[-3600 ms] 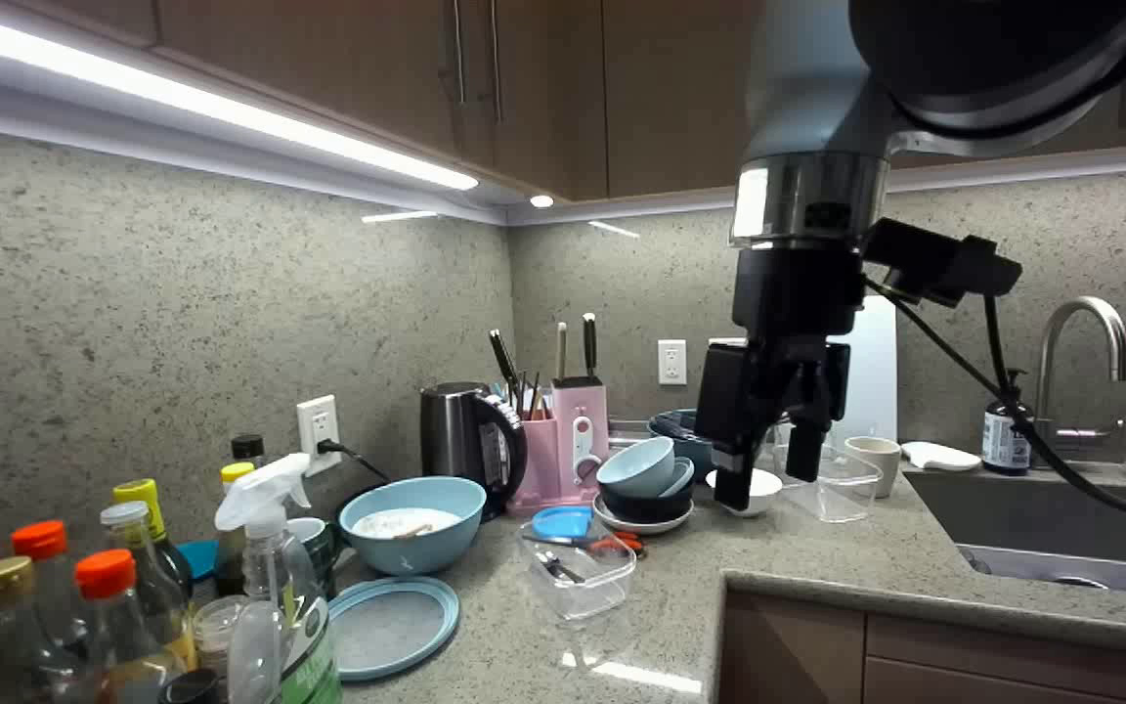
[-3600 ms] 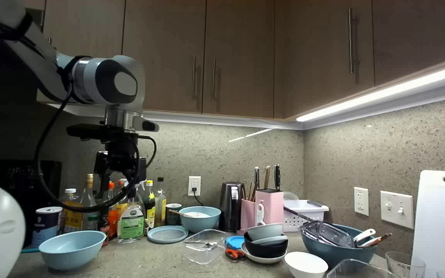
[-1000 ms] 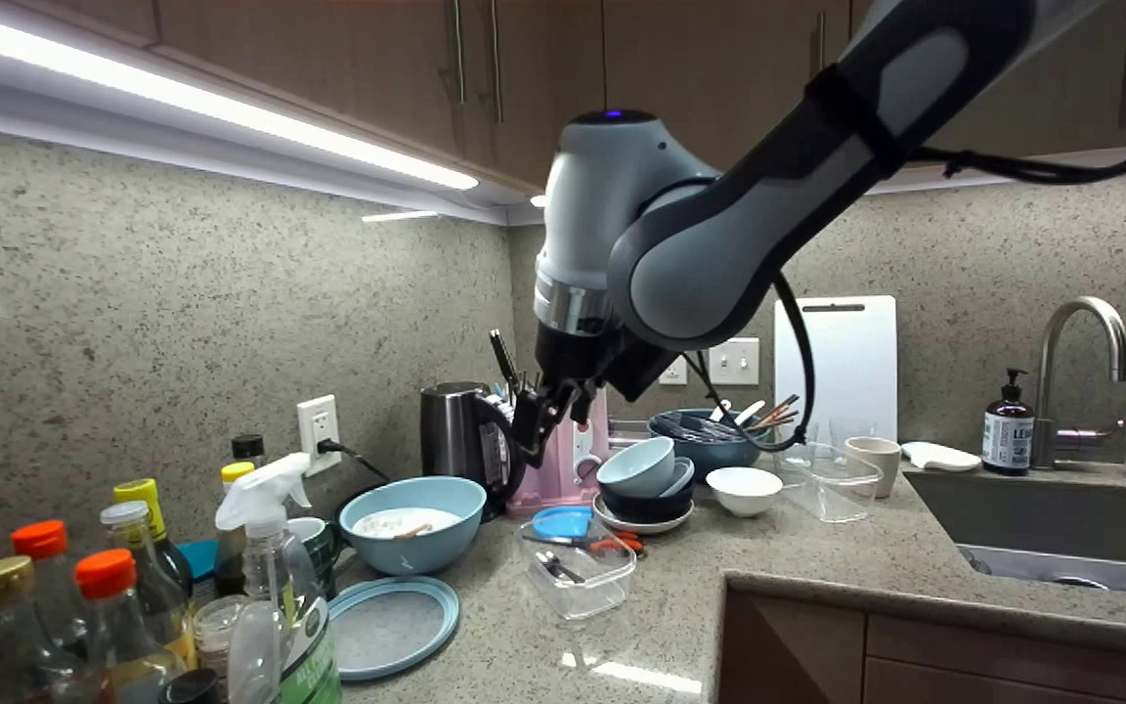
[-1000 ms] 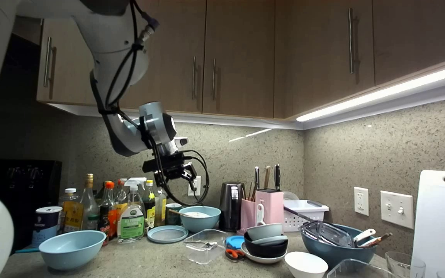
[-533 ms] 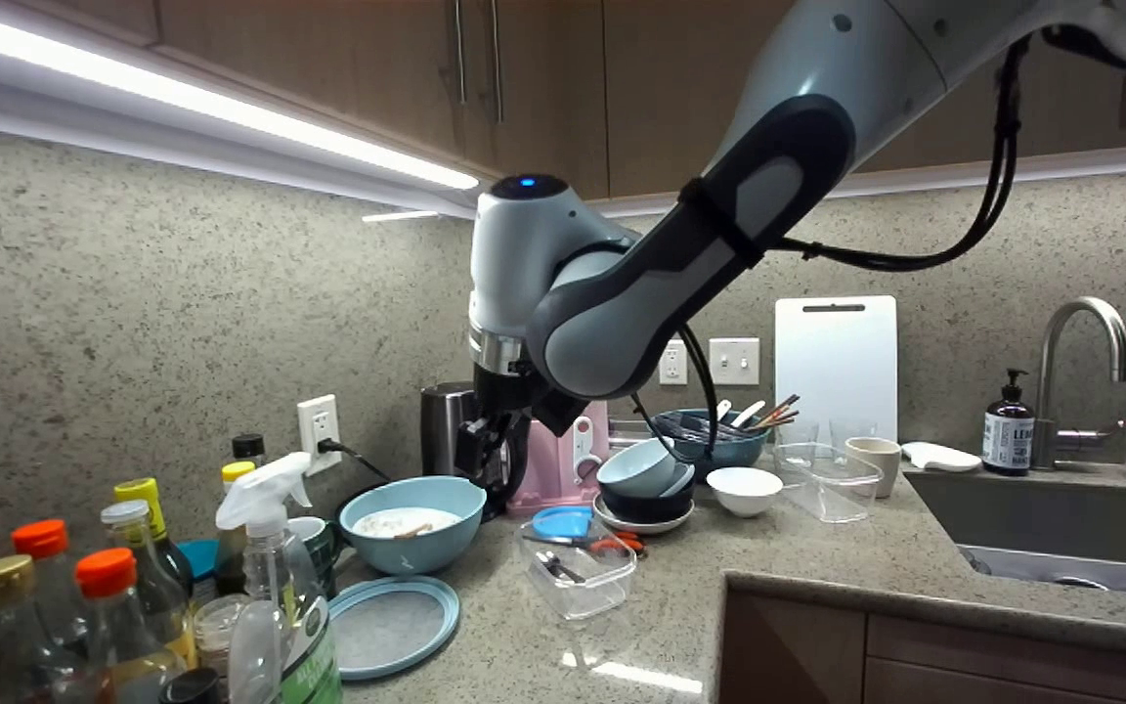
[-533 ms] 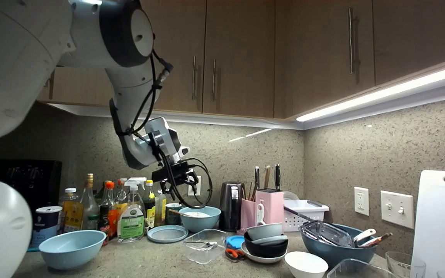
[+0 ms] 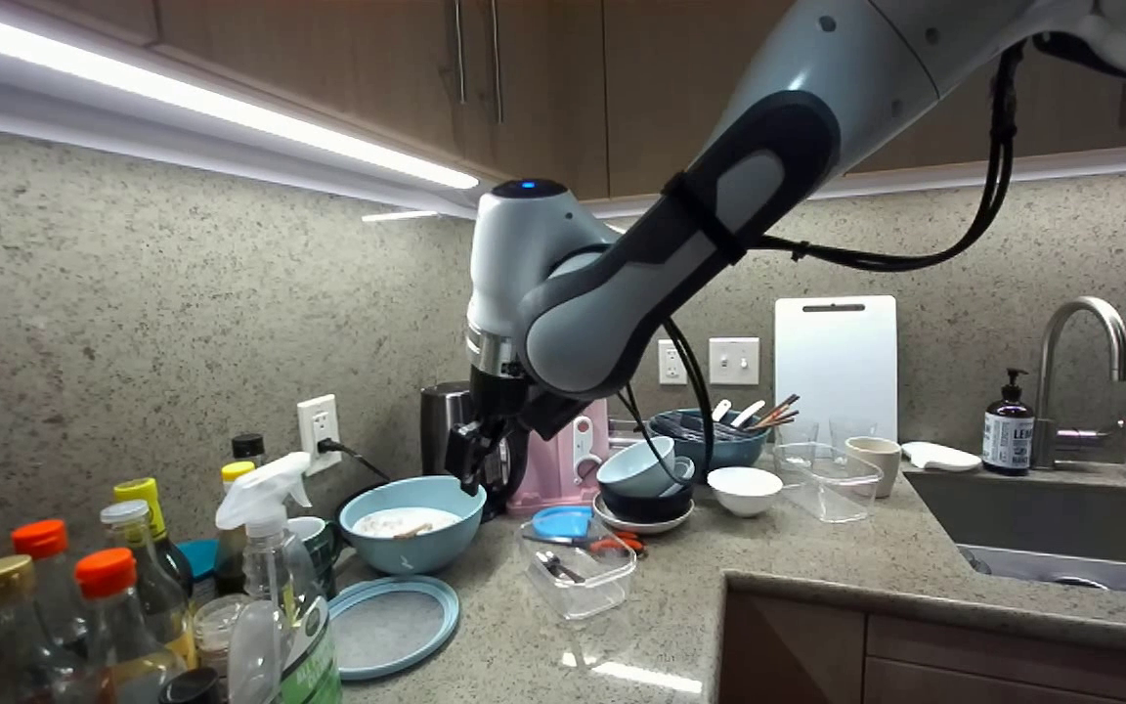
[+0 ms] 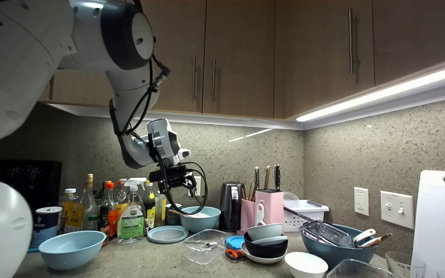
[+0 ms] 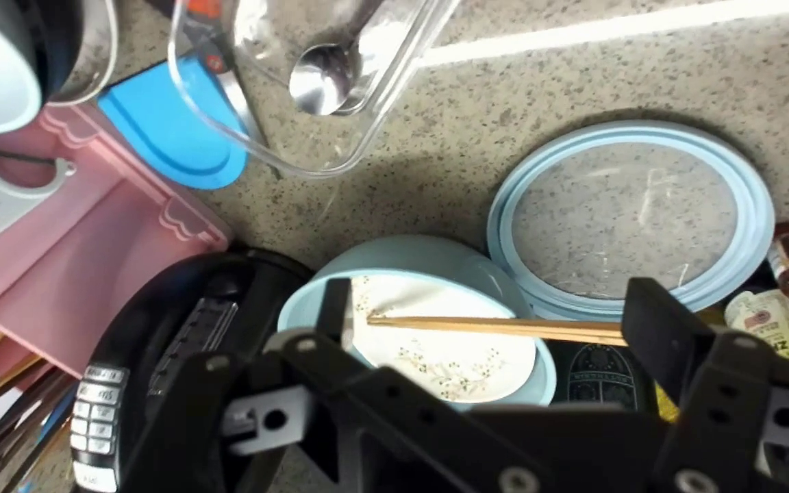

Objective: Put the chopsticks inside the plastic container.

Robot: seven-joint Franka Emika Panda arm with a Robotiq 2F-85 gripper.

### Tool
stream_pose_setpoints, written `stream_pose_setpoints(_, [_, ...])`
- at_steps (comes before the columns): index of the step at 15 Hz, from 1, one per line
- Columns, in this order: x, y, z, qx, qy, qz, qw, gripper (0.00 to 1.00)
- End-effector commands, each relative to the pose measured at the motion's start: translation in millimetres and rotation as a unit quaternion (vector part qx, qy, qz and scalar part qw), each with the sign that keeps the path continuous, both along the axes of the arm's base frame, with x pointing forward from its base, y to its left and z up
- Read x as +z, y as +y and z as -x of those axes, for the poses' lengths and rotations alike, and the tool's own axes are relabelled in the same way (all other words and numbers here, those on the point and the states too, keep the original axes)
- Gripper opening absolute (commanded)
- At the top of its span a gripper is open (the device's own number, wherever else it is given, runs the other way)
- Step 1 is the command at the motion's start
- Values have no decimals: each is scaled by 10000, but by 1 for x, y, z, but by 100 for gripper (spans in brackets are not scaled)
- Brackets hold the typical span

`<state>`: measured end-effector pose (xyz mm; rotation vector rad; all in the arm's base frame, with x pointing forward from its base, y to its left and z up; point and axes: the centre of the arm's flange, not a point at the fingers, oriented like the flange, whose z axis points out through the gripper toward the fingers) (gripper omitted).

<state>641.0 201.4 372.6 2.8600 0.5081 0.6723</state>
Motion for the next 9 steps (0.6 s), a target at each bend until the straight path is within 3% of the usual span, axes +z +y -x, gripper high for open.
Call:
stream_pose_setpoints(1, [-5,6,-19,-565,143,-763,9954,100])
stream_pose_setpoints(3, [-9,9,-30,-999,-78,-851,9913,100])
stream_pose_setpoints(5, [-11,12,-41,-1381,-567,-709,9862,100])
stream_pose_setpoints(6, [-8,10,-43,-1106,-876,-406,9892,100])
stream_pose_setpoints(7, [-3,1,-35,-1067,-448,-612,9914,100])
stream_pose_setpoints(9, [-4,5,-41,-1012,-692,-470,9913,100])
